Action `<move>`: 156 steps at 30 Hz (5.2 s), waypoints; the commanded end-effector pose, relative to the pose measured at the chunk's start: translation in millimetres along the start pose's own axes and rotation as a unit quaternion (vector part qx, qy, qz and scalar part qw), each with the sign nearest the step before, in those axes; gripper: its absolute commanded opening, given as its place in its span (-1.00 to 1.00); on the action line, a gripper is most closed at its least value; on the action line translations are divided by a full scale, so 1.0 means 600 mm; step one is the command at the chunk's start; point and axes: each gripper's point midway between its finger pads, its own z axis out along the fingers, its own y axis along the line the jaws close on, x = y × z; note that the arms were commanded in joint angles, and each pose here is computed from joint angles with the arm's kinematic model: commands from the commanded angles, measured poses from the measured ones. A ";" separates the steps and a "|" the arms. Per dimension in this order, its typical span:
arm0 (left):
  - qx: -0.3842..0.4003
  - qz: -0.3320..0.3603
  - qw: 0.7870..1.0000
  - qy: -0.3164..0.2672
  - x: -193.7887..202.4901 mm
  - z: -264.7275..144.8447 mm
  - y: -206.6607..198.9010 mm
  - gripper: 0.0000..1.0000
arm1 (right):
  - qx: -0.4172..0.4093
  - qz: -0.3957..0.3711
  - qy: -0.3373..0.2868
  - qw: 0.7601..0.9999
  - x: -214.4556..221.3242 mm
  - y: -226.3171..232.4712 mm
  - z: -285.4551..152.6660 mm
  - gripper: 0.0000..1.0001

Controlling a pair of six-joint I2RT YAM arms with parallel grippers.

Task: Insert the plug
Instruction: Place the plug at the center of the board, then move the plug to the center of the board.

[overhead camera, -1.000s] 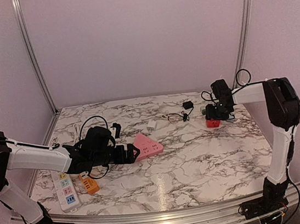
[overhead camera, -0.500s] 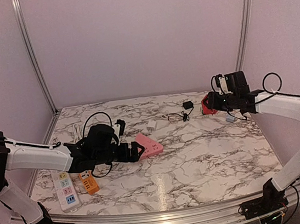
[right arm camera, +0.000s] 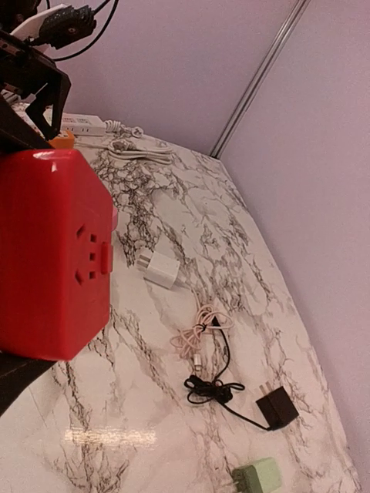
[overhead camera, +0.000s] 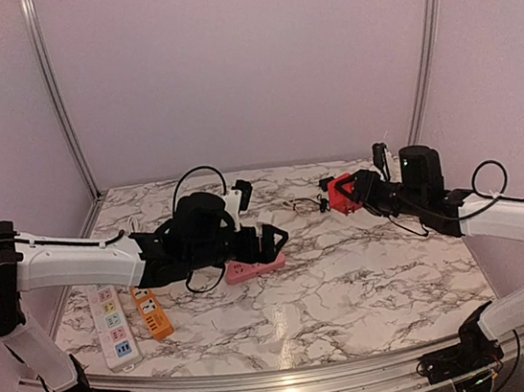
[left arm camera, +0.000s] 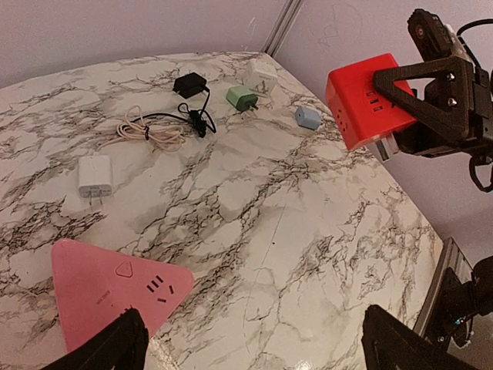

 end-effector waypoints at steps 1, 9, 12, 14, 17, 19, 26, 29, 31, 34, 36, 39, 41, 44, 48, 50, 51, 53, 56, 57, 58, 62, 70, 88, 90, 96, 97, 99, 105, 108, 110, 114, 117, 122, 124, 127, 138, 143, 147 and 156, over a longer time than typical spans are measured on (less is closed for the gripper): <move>-0.004 0.014 1.000 0.001 0.001 0.020 -0.011 0.98 | -0.007 0.001 -0.021 1.000 -0.012 0.035 0.000 -0.47; -0.032 0.010 0.999 0.002 0.021 -0.004 0.017 0.98 | 0.224 -0.072 0.035 0.971 0.053 -0.125 -0.006 -0.42; -0.035 0.007 0.999 0.007 0.031 -0.009 0.023 0.98 | 0.255 -0.079 0.057 0.962 0.081 -0.162 -0.006 -0.42; -0.037 0.005 0.999 0.011 0.037 -0.011 0.026 0.98 | 0.272 -0.083 0.077 0.956 0.097 -0.180 -0.004 -0.42; -0.039 0.003 0.999 0.015 0.044 -0.013 0.030 0.98 | 0.292 -0.080 0.102 0.948 0.122 -0.203 -0.006 -0.40; -0.041 0.001 0.999 0.015 0.046 -0.015 0.033 0.98 | 0.301 -0.076 0.108 0.944 0.132 -0.215 -0.009 -0.38; -0.047 -0.001 0.999 0.027 0.064 -0.012 0.041 0.98 | 0.322 -0.061 0.128 0.936 0.165 -0.242 -0.019 -0.26; -0.048 0.001 0.998 0.029 0.067 -0.012 0.043 0.98 | 0.328 -0.063 0.138 0.932 0.178 -0.246 -0.020 -0.20; -0.051 0.002 0.998 0.028 0.069 -0.013 0.046 0.98 | 0.332 -0.064 0.140 0.931 0.183 -0.246 -0.019 -0.16; -0.052 0.003 0.998 0.029 0.071 -0.014 0.047 0.98 | 0.330 -0.064 0.145 0.930 0.192 -0.243 -0.015 -0.08; -0.053 0.003 0.998 0.029 0.071 -0.016 0.049 0.98 | 0.329 -0.065 0.149 0.930 0.197 -0.240 -0.012 0.02; -0.057 0.004 0.998 0.028 0.072 -0.018 0.052 0.98 | 0.324 -0.062 0.156 0.931 0.200 -0.236 -0.007 0.26; -0.058 0.006 0.998 0.028 0.074 -0.019 0.053 0.98 | 0.319 -0.062 0.160 0.932 0.202 -0.233 -0.006 0.43; -0.060 0.007 0.998 0.028 0.075 -0.020 0.055 0.98 | 0.307 -0.061 0.159 0.936 0.199 -0.221 -0.006 0.61; -0.060 0.008 0.998 0.028 0.073 -0.020 0.055 0.98 | 0.290 -0.074 0.149 0.943 0.177 -0.197 -0.007 0.76; -0.060 0.009 0.998 0.027 0.072 -0.020 0.055 0.98 | 0.282 -0.097 0.139 0.944 0.158 -0.183 -0.004 0.82; -0.060 0.009 0.998 0.027 0.071 -0.019 0.054 0.98 | 0.279 -0.111 0.135 0.944 0.148 -0.177 -0.002 0.84; -0.057 0.009 0.998 0.027 0.069 -0.018 0.052 0.98 | 0.276 -0.132 0.133 0.943 0.132 -0.174 0.003 0.86; -0.056 0.008 0.998 0.027 0.069 -0.018 0.051 0.98 | 0.260 -0.151 0.152 0.942 0.121 -0.179 0.014 0.87; -0.055 0.008 0.998 0.027 0.069 -0.019 0.050 0.98 | 0.252 -0.152 0.157 0.943 0.118 -0.182 0.017 0.86; -0.056 0.008 0.998 0.027 0.070 -0.019 0.051 0.98 | 0.245 -0.151 0.162 0.944 0.115 -0.185 0.019 0.86; -0.059 0.007 0.998 0.030 0.075 -0.021 0.055 0.98 | 0.236 -0.166 0.172 0.942 0.104 -0.195 0.020 0.86; -0.058 0.001 0.998 0.040 0.088 -0.014 0.057 0.98 | 0.163 -0.208 0.189 0.946 0.104 -0.158 0.046 0.86; -0.057 -0.002 0.997 0.053 0.105 -0.006 0.059 0.98 | 0.143 -0.165 0.239 0.946 0.153 -0.156 0.019 0.79; -0.055 -0.003 0.997 0.053 0.105 -0.004 0.059 0.98 | 0.143 -0.160 0.236 0.948 0.152 -0.153 0.010 0.79; -0.052 -0.003 0.997 0.054 0.105 0.000 0.056 0.98 | 0.142 -0.152 0.244 0.947 0.156 -0.144 -0.014 0.78; -0.051 -0.004 0.997 0.054 0.105 0.000 0.056 0.98 | 0.137 -0.149 0.246 0.948 0.158 -0.140 -0.017 0.78; -0.051 -0.004 0.997 0.054 0.105 0.000 0.056 0.98 | 0.133 -0.147 0.245 0.949 0.158 -0.136 -0.022 0.79; -0.048 -0.005 0.997 0.058 0.110 0.003 0.055 0.98 | 0.163 -0.159 0.222 0.948 0.130 -0.153 -0.017 0.80; -0.046 -0.006 0.997 0.059 0.111 0.002 0.054 0.98 | 0.175 -0.157 0.218 0.947 0.117 -0.162 -0.002 0.81; -0.047 -0.007 0.997 0.059 0.112 0.001 0.055 0.98 | 0.179 -0.155 0.225 0.945 0.118 -0.168 0.009 0.81; -0.050 -0.006 0.997 0.056 0.111 -0.005 0.058 0.98 | 0.186 -0.145 0.238 0.942 0.131 -0.186 0.024 0.81; -0.053 -0.006 0.997 0.057 0.115 -0.006 0.062 0.98 | 0.182 -0.139 0.250 0.941 0.143 -0.190 0.027 0.79; -0.055 -0.006 0.997 0.060 0.118 -0.003 0.064 0.98 | 0.173 -0.143 0.250 0.942 0.142 -0.178 0.010 0.78; -0.053 -0.006 0.997 0.063 0.120 0.001 0.062 0.98 | 0.160 -0.137 0.256 0.944 0.149 -0.170 0.003 0.77; -0.049 -0.007 0.997 0.065 0.120 0.007 0.058 0.98 | 0.139 -0.124 0.267 0.945 0.167 -0.163 -0.007 0.75; -0.028 0.001 0.997 0.067 0.114 0.014 0.042 0.98 | 0.109 -0.087 0.280 0.950 0.208 -0.155 -0.038 0.72; 0.019 0.049 0.996 0.067 0.103 0.029 0.000 0.98 | 0.071 -0.068 0.280 0.955 0.222 -0.121 -0.043 0.72; 0.083 0.112 0.987 0.075 0.101 0.046 -0.054 0.98 | 0.071 -0.068 0.268 0.958 0.214 -0.109 -0.049 0.73; 0.150 0.194 0.967 0.078 0.101 0.092 -0.139 0.98 | 0.141 -0.043 0.146 0.978 0.104 -0.108 -0.097 0.82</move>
